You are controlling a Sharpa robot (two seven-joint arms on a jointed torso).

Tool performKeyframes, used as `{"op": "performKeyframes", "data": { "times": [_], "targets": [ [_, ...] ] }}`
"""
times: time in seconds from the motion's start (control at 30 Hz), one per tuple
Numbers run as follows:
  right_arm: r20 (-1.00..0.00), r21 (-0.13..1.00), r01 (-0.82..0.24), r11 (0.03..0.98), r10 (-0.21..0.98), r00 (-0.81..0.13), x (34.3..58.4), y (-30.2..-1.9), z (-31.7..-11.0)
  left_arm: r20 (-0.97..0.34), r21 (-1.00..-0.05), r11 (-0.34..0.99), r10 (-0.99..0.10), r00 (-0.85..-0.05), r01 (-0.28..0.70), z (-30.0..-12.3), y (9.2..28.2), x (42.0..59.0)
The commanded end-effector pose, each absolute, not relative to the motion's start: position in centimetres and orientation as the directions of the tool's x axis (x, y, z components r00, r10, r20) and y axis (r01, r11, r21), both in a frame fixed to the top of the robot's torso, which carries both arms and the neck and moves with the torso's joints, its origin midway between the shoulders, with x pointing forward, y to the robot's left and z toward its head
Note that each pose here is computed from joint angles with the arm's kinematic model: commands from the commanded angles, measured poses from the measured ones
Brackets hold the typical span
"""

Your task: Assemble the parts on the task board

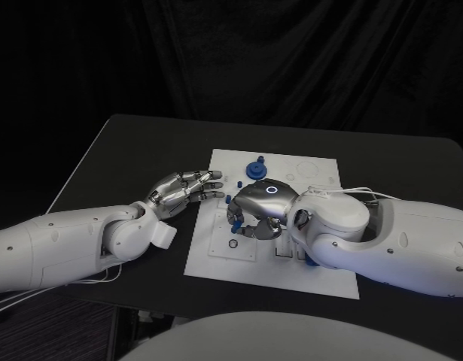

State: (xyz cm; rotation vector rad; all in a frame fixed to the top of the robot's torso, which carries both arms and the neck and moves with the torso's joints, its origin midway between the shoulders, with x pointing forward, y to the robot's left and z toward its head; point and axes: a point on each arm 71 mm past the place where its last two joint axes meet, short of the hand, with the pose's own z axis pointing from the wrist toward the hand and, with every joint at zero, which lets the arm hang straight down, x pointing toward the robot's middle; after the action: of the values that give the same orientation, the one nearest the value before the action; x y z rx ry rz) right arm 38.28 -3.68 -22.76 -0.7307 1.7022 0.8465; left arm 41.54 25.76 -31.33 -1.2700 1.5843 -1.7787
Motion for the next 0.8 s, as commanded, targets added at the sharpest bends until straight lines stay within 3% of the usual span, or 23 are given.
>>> {"op": "performKeyframes", "data": {
  "times": [0.03, 0.8],
  "targets": [
    [-0.960, 0.161, -0.827, 0.538, -0.108, -0.257, 37.9, -3.3, -23.4, 0.354, -0.933, -0.267, -0.798, -0.488, -0.240, -31.2, 25.6, 41.5],
    [-0.955, 0.167, -0.836, 0.524, -0.126, -0.270, 37.1, -2.8, -24.9, 0.357, -0.932, -0.268, -0.794, -0.491, -0.244, -31.3, 25.4, 41.5]
  ]
}}
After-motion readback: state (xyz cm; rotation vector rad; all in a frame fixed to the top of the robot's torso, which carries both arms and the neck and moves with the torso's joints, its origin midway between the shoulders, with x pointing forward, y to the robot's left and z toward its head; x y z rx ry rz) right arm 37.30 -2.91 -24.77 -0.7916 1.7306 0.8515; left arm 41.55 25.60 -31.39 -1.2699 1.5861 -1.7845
